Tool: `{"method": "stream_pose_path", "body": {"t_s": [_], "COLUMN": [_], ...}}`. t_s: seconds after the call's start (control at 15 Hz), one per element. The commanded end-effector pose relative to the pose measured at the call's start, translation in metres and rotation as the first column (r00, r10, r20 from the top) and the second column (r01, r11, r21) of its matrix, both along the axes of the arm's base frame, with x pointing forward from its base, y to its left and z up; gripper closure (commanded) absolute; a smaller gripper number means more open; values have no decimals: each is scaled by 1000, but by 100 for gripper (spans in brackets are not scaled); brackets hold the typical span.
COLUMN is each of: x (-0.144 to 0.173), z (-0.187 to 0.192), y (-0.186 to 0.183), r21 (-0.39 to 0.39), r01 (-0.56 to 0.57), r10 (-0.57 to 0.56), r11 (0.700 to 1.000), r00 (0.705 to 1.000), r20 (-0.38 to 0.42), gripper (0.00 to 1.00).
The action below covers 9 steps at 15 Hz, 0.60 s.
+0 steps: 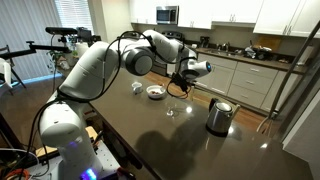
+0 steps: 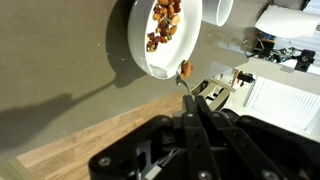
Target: Use the spoon to scoop some cereal from the bowl into the glass
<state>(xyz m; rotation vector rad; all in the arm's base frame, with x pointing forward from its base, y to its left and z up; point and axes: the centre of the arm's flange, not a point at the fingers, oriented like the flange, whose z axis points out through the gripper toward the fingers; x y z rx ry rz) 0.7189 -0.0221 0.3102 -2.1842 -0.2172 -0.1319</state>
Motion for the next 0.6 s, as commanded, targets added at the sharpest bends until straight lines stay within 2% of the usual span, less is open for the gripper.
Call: {"method": "stream_pose_path", "body": {"t_s": [0.0, 0.53], "x": [-30, -77], "z": [35, 100], "y": [-6, -17], "r21": [8, -38], "r01": [23, 74], "r10": [-23, -73], "r11": [1000, 997], "r00": [1000, 997], "r20": [-1, 26], "gripper": [99, 99]}}
